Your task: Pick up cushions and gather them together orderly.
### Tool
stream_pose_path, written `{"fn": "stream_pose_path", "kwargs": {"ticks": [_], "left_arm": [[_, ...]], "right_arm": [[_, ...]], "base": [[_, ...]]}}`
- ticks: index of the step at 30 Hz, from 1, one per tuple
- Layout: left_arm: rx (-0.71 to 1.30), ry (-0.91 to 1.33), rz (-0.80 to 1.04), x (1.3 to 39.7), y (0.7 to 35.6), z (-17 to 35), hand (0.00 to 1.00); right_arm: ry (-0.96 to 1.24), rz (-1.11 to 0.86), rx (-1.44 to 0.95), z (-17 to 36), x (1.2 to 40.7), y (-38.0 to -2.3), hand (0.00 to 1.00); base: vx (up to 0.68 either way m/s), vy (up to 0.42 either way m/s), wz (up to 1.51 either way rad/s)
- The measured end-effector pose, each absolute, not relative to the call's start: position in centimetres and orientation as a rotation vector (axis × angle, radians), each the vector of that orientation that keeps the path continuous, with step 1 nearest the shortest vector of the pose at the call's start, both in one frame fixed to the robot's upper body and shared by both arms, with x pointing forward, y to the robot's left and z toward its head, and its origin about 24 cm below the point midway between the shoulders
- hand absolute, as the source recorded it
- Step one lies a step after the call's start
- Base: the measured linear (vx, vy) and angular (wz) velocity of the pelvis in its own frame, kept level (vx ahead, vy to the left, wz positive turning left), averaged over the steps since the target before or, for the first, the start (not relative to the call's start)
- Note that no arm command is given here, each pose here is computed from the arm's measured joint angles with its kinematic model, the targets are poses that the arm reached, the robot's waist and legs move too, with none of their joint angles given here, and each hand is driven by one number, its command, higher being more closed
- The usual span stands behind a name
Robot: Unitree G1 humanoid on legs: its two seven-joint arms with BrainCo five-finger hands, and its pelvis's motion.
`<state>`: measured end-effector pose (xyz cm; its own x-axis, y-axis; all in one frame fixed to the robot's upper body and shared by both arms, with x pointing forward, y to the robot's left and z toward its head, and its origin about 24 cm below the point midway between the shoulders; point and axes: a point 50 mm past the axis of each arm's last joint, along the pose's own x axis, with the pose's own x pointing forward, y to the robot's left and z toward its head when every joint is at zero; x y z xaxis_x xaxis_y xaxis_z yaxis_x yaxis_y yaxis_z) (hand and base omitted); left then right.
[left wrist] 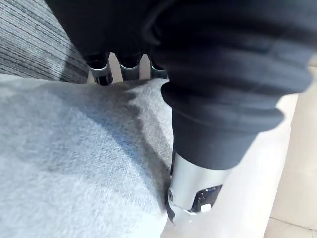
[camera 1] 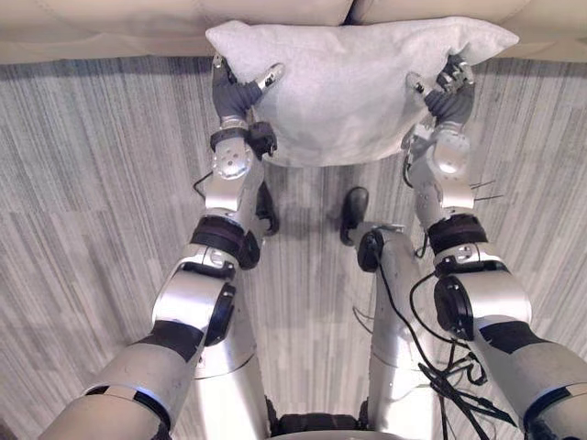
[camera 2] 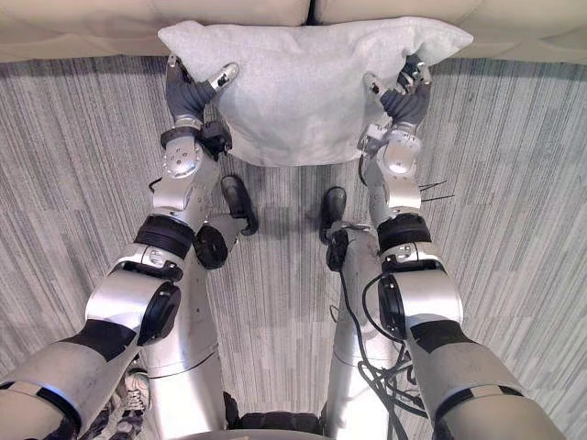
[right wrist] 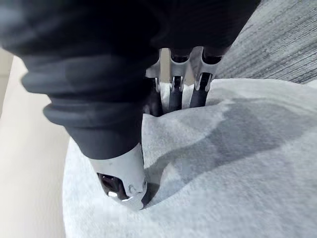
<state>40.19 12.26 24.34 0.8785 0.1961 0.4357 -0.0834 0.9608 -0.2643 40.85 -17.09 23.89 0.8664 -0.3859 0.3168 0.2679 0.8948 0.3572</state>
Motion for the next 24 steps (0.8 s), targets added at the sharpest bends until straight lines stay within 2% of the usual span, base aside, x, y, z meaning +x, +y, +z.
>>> {"fn": "stream_pose_path", "kwargs": {"ticks": [8, 13, 19, 21, 24], "left_arm": [[-0.305, -0.551, 0.155, 39.1, 12.2, 25.7, 1.0], [-0.34, -0.611, 0.158, 37.7, 12.6, 25.5, 1.0], [-0.36, -0.599, 0.094, 35.0, 11.2, 21.6, 1.0], [-0.374, -0.527, 0.079, 33.2, 10.2, 17.8, 1.0], [-0.379, -0.478, 0.088, 31.7, 10.1, 15.4, 1.0]], "right_arm": [[-0.451, -0.261, 0.388, 24.4, 39.9, -15.0, 1.0], [-0.48, -0.195, 0.447, 22.5, 38.2, -13.0, 1.0], [-0.519, -0.183, 0.489, 19.2, 34.8, -13.4, 1.0], [-0.484, -0.211, 0.479, 16.0, 32.6, -14.1, 1.0], [-0.486, -0.21, 0.456, 14.5, 30.2, -14.5, 1.0]], "base": [[-0.03, 0.016, -0.05], [-0.05, -0.023, -0.1], [0.01, -0.048, 0.01], [0.15, -0.018, 0.06], [0.24, 0.02, 0.06]]}}
